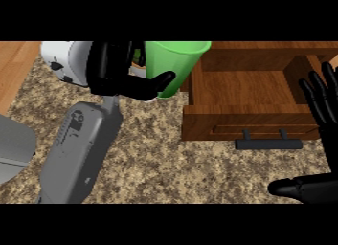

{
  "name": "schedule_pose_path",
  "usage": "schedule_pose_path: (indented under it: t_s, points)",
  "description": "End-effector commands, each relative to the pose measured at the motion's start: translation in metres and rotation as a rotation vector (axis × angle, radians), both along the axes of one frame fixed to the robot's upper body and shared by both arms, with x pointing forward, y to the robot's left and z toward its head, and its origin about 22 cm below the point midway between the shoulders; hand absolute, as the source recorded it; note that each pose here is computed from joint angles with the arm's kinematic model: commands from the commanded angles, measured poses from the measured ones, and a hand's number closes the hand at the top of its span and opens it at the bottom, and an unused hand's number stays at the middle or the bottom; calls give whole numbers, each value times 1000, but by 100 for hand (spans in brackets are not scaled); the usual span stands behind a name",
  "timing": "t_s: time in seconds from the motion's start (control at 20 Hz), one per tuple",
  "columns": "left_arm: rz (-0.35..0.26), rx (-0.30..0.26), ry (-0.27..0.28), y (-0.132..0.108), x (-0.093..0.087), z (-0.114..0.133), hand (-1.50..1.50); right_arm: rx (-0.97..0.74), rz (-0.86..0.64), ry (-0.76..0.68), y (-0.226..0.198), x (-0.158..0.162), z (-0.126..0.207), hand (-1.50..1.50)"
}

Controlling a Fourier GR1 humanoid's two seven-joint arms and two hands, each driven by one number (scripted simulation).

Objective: Pick up the cup, place it into the drawer and close the drawer

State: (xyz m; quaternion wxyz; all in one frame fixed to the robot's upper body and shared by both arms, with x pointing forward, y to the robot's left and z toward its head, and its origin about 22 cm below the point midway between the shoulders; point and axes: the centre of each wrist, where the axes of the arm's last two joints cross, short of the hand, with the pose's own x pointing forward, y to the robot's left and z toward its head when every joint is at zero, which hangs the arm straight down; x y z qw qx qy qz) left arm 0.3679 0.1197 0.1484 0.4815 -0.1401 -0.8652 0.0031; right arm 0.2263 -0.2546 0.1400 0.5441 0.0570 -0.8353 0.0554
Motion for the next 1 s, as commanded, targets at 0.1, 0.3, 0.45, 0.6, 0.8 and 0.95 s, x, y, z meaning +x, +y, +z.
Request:
schedule_pose_path:
  t_s: [0.1,0.3,0.45,0.6,0.8,0.95]
  points:
    - [-5,42,15,-34,3,34,150,4,-23,-5,-10,10,1,-150]
    - [-3,101,38,-45,28,42,150,-17,11,-7,3,-11,-9,-150]
    - [9,124,43,-52,44,12,150,-1,-4,-14,7,-4,-14,-150]
    - [2,113,93,-56,43,1,150,0,-9,0,2,-3,-8,-150]
    - [43,139,90,-91,44,25,150,-16,11,-5,-2,0,-1,-150]
    - [31,155,104,-91,56,15,150,0,26,-21,0,16,14,-150]
